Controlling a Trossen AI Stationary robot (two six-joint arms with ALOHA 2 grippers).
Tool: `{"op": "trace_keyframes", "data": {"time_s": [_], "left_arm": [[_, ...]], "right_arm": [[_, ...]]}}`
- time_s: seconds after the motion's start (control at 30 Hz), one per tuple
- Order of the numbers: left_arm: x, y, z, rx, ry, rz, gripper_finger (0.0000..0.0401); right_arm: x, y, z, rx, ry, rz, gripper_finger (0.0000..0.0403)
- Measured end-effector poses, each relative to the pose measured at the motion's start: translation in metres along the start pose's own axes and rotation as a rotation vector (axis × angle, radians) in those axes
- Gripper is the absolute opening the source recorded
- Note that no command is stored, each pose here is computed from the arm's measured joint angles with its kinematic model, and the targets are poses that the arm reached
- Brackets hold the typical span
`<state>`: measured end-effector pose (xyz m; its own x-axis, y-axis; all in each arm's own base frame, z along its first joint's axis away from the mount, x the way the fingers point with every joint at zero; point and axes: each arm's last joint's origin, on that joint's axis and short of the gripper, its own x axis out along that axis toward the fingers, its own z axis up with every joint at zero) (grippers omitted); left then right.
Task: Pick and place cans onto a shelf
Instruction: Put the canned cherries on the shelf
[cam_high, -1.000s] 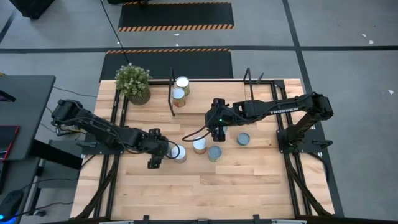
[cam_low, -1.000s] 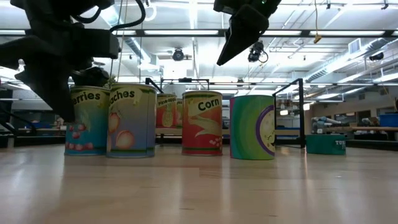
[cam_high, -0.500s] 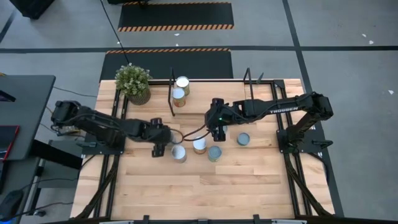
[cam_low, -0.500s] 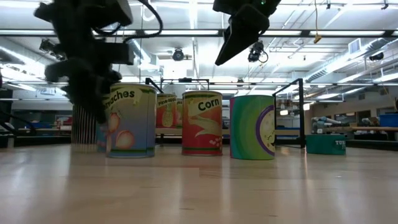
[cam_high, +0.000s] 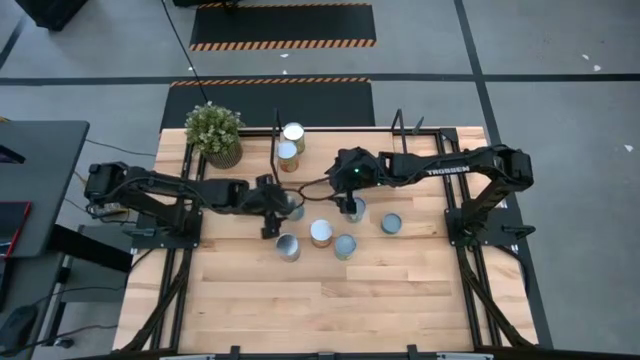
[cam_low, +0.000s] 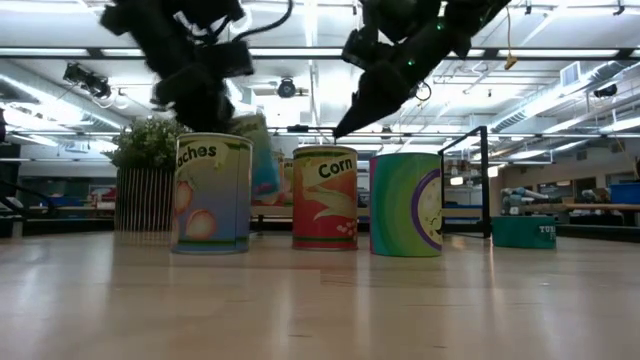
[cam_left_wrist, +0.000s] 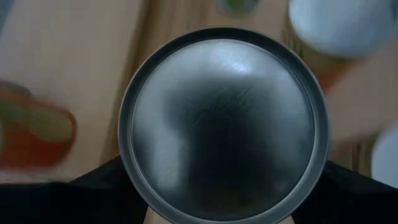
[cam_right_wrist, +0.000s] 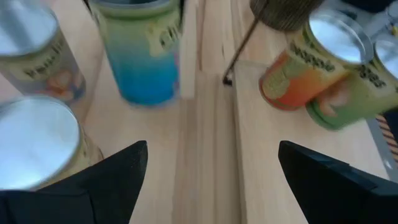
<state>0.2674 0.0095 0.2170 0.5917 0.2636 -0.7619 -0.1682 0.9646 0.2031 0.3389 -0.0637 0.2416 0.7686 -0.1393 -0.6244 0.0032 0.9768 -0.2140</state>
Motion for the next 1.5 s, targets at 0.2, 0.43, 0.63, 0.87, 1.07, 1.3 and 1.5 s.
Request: {"op": "trace_keyframes", "data": {"time_s": [0.2,0.43,0.63,0.87,1.07,1.3,1.5], "left_arm": [[0.011,0.007,0.030,0.048,-0.003,0.021,0.0293],[0.029,0.020,0.066,0.094,0.031,0.068,0.0293],[0.027,0.027,0.081,0.116,-0.015,0.116,0.0293],[0.025,0.029,0.083,0.107,-0.031,0.129,0.0293],[0.024,0.029,0.090,0.089,-0.101,0.148,0.0293],[0.023,0.030,0.093,0.088,-0.125,0.154,0.0293],[0.023,0.030,0.093,0.089,-0.125,0.151,0.0293]], "right_arm": [[-0.005,-0.002,0.001,-0.006,-0.046,0.003,0.0370],[-0.019,-0.009,0.004,-0.006,-0.064,0.004,0.0370],[-0.024,-0.015,0.000,0.022,-0.046,0.038,0.0370],[-0.021,-0.011,0.007,0.003,-0.109,0.037,0.0371],[-0.022,-0.009,0.012,-0.006,-0.151,0.020,0.0371],[-0.022,-0.010,0.014,-0.010,-0.172,-0.007,0.0361],[-0.022,-0.010,0.014,-0.016,-0.172,-0.003,0.0327]]}}
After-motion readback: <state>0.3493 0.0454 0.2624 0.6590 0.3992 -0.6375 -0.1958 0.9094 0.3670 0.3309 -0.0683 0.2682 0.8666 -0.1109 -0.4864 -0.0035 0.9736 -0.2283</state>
